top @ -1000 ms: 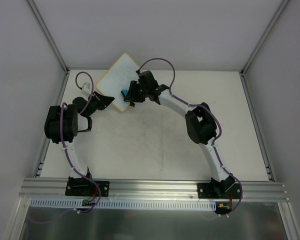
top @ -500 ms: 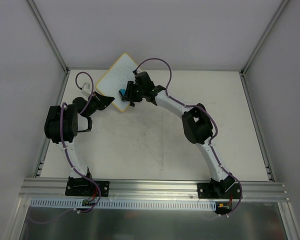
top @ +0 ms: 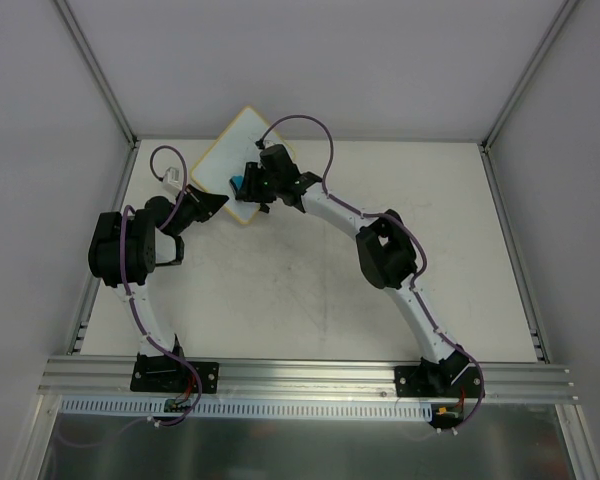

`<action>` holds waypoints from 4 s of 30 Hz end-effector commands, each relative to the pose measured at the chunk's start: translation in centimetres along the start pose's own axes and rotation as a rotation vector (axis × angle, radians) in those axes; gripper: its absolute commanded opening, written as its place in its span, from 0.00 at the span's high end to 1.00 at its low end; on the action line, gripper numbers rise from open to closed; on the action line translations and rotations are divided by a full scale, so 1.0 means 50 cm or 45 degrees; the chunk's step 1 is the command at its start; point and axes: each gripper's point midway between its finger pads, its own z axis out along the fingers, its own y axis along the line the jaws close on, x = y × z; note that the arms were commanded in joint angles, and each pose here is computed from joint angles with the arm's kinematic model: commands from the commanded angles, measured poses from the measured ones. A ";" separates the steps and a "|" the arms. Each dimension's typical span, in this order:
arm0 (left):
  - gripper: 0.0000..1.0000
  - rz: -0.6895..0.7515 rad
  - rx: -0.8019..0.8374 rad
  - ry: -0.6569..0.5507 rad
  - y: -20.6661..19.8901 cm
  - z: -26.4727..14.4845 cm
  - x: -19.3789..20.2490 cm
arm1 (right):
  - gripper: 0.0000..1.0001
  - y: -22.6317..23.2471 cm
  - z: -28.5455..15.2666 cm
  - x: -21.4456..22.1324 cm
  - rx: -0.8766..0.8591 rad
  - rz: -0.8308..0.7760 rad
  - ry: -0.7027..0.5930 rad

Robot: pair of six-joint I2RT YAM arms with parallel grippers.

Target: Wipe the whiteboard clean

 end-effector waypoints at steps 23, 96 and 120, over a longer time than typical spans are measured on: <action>1.00 0.326 0.326 -0.204 -0.145 -0.020 -0.070 | 1.00 0.004 0.024 -0.053 -0.072 0.004 -0.060; 1.00 0.264 0.328 -0.115 -0.160 -0.046 -0.003 | 1.00 0.007 0.009 -0.032 -0.078 -0.011 0.031; 1.00 0.193 0.381 -0.092 -0.204 -0.079 -0.006 | 1.00 0.152 -0.037 -0.051 -0.260 -0.114 -0.019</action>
